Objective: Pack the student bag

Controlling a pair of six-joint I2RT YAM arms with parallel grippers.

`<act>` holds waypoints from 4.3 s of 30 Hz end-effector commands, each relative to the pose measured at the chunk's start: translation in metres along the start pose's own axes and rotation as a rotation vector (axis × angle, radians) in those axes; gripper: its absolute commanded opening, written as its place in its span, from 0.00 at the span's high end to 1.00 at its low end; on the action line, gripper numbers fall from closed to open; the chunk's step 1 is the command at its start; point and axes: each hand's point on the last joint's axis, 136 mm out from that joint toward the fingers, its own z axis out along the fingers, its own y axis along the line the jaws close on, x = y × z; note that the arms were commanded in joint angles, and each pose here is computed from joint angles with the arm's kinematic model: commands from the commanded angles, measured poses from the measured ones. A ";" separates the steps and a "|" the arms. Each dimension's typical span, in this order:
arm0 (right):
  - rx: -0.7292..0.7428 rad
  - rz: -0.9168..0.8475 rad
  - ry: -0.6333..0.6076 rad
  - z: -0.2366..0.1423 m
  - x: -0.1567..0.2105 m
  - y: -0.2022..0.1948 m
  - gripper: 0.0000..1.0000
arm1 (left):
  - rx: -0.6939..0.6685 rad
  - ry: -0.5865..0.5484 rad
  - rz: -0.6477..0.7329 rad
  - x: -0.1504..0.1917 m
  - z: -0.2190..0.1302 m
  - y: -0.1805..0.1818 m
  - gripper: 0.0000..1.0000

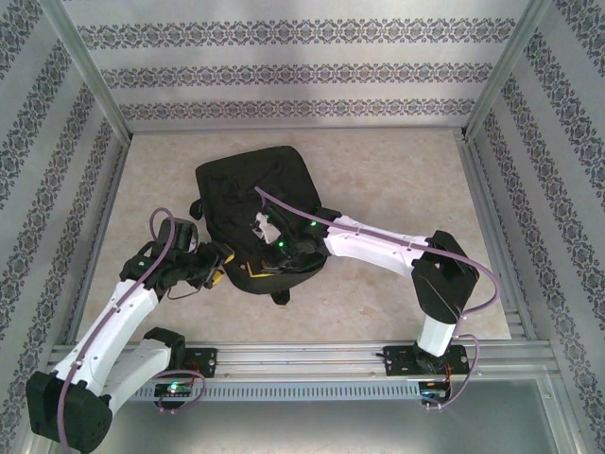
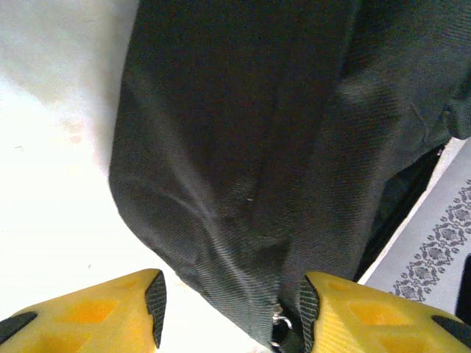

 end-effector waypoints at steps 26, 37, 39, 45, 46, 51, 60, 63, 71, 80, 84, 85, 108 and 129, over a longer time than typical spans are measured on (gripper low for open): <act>0.223 -0.013 0.072 -0.038 0.034 -0.035 1.00 | -0.154 -0.095 0.278 -0.041 -0.006 0.002 1.00; 0.281 -0.070 0.092 -0.060 0.039 -0.055 1.00 | -0.201 -0.142 0.283 -0.060 -0.022 0.017 1.00; 0.228 -0.073 0.106 -0.057 0.040 -0.046 1.00 | -0.175 -0.144 0.287 -0.061 -0.022 0.010 1.00; -0.009 -0.061 0.079 -0.016 0.005 0.020 1.00 | -0.087 -0.109 0.341 -0.067 -0.019 -0.029 0.78; -0.047 -0.050 0.077 -0.007 -0.001 0.032 1.00 | -0.097 -0.130 0.359 -0.072 -0.023 -0.033 0.75; -0.166 -0.008 0.035 0.024 -0.042 0.067 1.00 | -0.155 -0.220 0.444 -0.098 -0.037 -0.052 0.68; -0.155 0.022 -0.074 0.013 -0.078 0.055 1.00 | -0.211 -0.311 0.324 -0.096 -0.071 -0.030 0.73; -0.174 0.028 -0.073 0.016 -0.076 0.049 1.00 | -0.159 -0.245 0.250 -0.074 -0.067 -0.020 0.52; -0.178 0.035 -0.056 0.028 -0.075 0.040 1.00 | -0.146 -0.086 0.030 -0.032 -0.042 0.017 0.53; -0.166 0.023 -0.041 0.033 -0.069 0.037 1.00 | -0.125 -0.091 0.036 -0.040 -0.022 0.013 0.55; -0.160 0.023 -0.037 0.033 -0.065 0.036 1.00 | -0.154 -0.080 0.048 -0.048 -0.008 0.015 0.57; -0.156 0.019 -0.037 0.032 -0.064 0.036 1.00 | -0.156 -0.079 0.051 -0.049 -0.005 0.016 0.59; 0.281 -0.263 0.161 0.004 0.035 -0.033 1.00 | -0.249 -0.169 0.214 -0.074 -0.019 0.014 1.00; 0.161 -0.078 0.200 -0.033 0.042 -0.041 1.00 | -0.346 -0.267 0.324 -0.086 -0.047 0.031 1.00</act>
